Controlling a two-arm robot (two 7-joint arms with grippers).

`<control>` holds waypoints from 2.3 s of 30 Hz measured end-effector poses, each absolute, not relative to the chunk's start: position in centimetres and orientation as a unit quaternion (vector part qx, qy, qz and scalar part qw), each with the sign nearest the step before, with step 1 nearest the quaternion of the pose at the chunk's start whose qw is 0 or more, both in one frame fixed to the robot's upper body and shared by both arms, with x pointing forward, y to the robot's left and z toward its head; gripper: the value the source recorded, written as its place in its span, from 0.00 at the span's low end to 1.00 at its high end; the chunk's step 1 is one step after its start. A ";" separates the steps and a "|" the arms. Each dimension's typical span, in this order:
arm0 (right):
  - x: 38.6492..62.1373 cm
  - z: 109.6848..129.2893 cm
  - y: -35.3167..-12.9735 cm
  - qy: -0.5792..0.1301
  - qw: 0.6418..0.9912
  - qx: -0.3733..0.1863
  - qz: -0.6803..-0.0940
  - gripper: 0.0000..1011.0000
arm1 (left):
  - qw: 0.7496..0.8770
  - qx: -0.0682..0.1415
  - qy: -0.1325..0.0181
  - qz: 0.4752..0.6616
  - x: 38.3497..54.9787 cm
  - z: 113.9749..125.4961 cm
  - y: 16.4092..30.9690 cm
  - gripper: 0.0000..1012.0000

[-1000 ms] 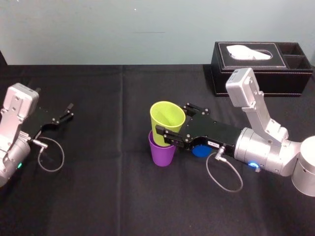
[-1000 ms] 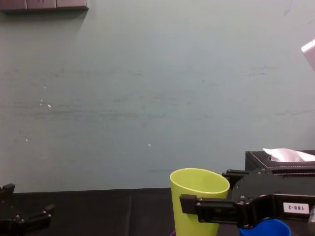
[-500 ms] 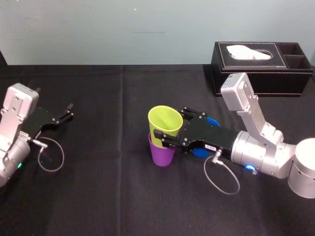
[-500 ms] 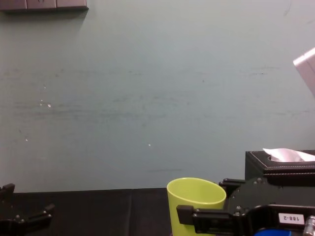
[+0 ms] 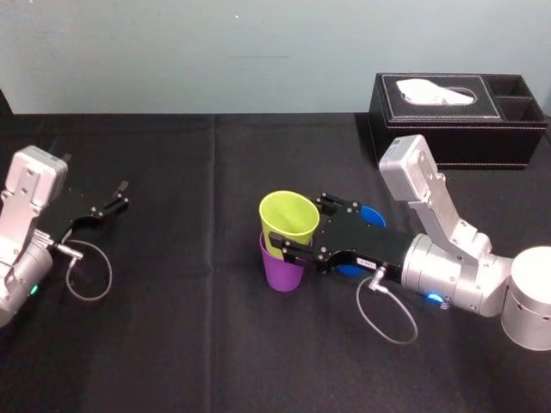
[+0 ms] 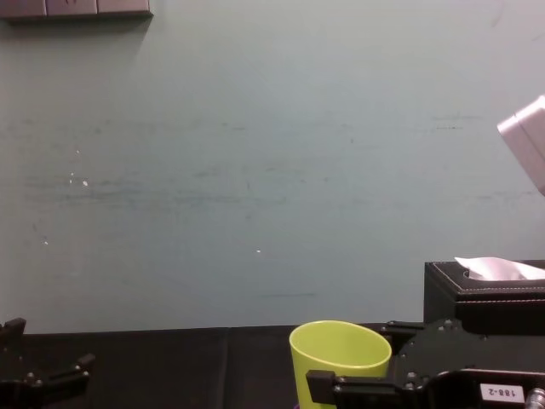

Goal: Stack the three plastic cups sequentially using one hand.

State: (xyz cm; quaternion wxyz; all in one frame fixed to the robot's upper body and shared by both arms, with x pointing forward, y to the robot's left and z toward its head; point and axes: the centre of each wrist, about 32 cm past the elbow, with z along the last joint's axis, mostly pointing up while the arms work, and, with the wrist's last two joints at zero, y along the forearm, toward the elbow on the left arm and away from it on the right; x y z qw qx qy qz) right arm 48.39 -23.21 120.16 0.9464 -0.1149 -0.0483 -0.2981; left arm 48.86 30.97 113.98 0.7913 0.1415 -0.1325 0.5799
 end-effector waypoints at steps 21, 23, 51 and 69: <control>48.4 120.2 -23.2 -0.048 0.946 -0.114 -0.298 0.99 | 0.791 0.141 -0.132 0.580 48.9 114.0 31.0 1.00; 48.4 120.2 -23.2 -0.048 0.946 -0.114 -0.298 0.99 | 0.791 0.141 -0.132 0.580 48.9 114.0 31.0 1.00; 44.8 120.9 -27.1 -0.072 0.926 -0.107 -0.356 0.99 | 0.791 0.141 -0.132 0.580 48.9 114.0 31.0 1.00; 42.4 119.1 -30.3 -0.037 0.906 -0.120 -0.404 0.99 | 0.791 0.141 -0.132 0.580 48.9 114.0 31.0 1.00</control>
